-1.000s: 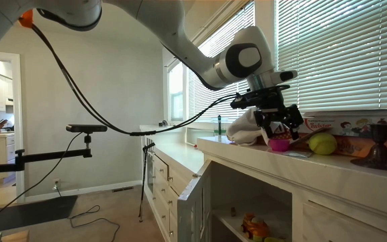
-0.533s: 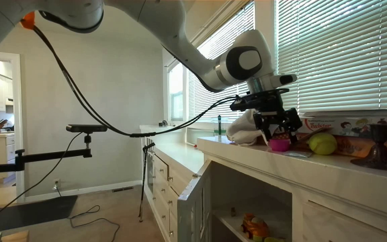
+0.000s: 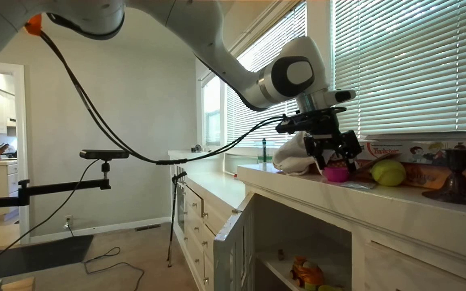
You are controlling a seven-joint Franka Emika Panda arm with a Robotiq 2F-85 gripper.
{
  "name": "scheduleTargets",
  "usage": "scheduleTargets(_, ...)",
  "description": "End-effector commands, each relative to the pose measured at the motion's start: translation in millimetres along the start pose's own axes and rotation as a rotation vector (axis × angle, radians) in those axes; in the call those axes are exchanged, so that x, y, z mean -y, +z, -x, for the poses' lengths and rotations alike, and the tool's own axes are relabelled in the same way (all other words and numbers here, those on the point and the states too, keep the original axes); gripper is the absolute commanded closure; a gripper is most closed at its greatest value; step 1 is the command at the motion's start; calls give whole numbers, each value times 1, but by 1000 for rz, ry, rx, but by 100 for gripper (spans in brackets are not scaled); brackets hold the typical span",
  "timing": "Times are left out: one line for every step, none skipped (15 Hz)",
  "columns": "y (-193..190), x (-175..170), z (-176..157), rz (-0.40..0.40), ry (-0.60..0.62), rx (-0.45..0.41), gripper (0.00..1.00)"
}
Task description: Put the pink bowl in the black box on the right.
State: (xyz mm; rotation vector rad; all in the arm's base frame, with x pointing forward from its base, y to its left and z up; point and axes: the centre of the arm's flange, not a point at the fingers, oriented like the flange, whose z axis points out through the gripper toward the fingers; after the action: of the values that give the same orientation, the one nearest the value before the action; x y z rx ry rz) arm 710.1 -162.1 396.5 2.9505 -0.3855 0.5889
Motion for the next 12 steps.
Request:
scheduleTargets(0, 3, -1, -4, 30, 13, 26)
scheduleTargets(0, 3, -1, -4, 32, 12, 34)
scheduleTargets(0, 3, -1, -4, 35, 12, 41)
scheduleTargets(0, 2, -1, -4, 37, 12, 50)
scheduleTargets(0, 2, -1, -4, 40, 11, 56)
scheduleTargets(-1, 2, -1, -4, 43, 10, 62)
scheduleTargets(-1, 2, -1, -4, 45, 10, 62)
scheduleTargets(-1, 2, -1, -4, 46, 9, 63)
scheduleTargets(-2, 2, -1, -2, 47, 7, 64)
scheduleTargets(-3, 2, -1, 0, 47, 6, 64)
scheduleTargets(-7, 2, -1, 6, 49, 3, 64)
scheduleTargets(-13, 1, -1, 9, 52, -4, 64)
